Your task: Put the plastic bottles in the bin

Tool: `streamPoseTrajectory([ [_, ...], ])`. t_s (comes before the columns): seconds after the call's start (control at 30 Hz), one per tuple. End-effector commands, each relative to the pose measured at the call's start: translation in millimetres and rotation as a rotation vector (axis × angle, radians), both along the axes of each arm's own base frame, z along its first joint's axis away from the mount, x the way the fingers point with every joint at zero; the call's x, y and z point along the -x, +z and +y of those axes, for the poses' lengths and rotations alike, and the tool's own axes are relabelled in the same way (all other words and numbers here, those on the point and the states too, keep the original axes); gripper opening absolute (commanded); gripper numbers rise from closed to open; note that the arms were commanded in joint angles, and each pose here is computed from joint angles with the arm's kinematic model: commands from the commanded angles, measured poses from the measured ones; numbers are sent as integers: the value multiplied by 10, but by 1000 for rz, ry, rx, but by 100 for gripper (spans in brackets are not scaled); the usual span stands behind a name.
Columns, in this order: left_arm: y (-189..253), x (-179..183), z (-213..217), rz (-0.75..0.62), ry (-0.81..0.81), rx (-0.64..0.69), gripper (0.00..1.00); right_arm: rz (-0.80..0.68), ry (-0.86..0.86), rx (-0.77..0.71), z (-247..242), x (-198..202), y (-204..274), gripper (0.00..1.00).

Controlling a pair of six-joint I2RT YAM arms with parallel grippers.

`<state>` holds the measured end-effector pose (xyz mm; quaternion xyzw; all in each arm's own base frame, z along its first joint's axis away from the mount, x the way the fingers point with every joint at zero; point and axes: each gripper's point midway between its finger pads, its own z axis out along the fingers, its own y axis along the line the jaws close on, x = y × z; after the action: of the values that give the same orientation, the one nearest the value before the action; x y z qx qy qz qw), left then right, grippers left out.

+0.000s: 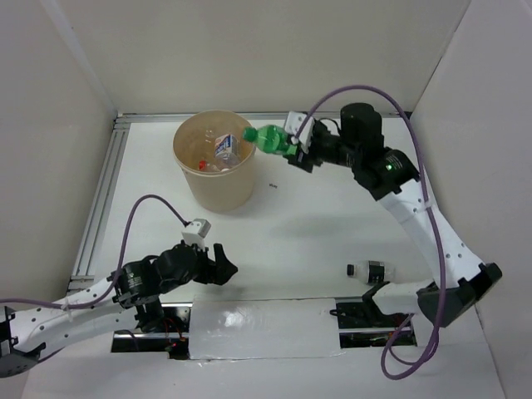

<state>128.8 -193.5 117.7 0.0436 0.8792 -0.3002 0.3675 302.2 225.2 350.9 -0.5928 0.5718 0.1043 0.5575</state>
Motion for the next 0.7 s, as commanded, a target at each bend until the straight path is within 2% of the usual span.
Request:
streamPoseTrajectory([
  [0.0, 91, 31, -272, 17, -65, 88, 90, 21, 0, -166, 472, -352, 336, 31],
  [0.03, 100, 30, -324, 14, -82, 94, 90, -16, 12, -208, 597, -394, 591, 32],
  [0.1, 67, 33, -378, 18, -105, 84, 90, 4, 2, -230, 872, -652, 532, 35],
  [0.17, 15, 35, -419, 28, -121, 68, 90, -22, 36, -260, 1159, -683, 731, 36],
  [0.2, 42, 46, -449, 21, -131, 80, 90, 24, 38, -224, 1362, -829, 468, 38],
  [0.23, 16, 46, -450, 26, -130, 71, 90, -11, 49, -249, 1471, -853, 680, 42],
  [0.27, 13, 74, -463, 21, -148, 66, 90, 24, 63, -236, 1671, -919, 577, 50],
  [0.3, 13, 74, -463, 21, -148, 66, 90, 24, 63, -236, 1673, -919, 576, 50],
  [0.33, 13, 59, -455, 17, -140, 63, 90, 95, 62, -205, 1831, -987, 286, 55],
  [0.37, 41, 58, -452, 5, -145, 68, 90, 87, 62, -223, 1868, -1025, 368, 64],
  [0.53, 182, 44, -503, -44, -178, 76, 90, 137, 47, -232, 1953, -1100, 226, 83],
  [0.67, 238, 13, -656, -72, -240, 54, 90, 156, 48, -272, 1827, -959, 439, 96],
])
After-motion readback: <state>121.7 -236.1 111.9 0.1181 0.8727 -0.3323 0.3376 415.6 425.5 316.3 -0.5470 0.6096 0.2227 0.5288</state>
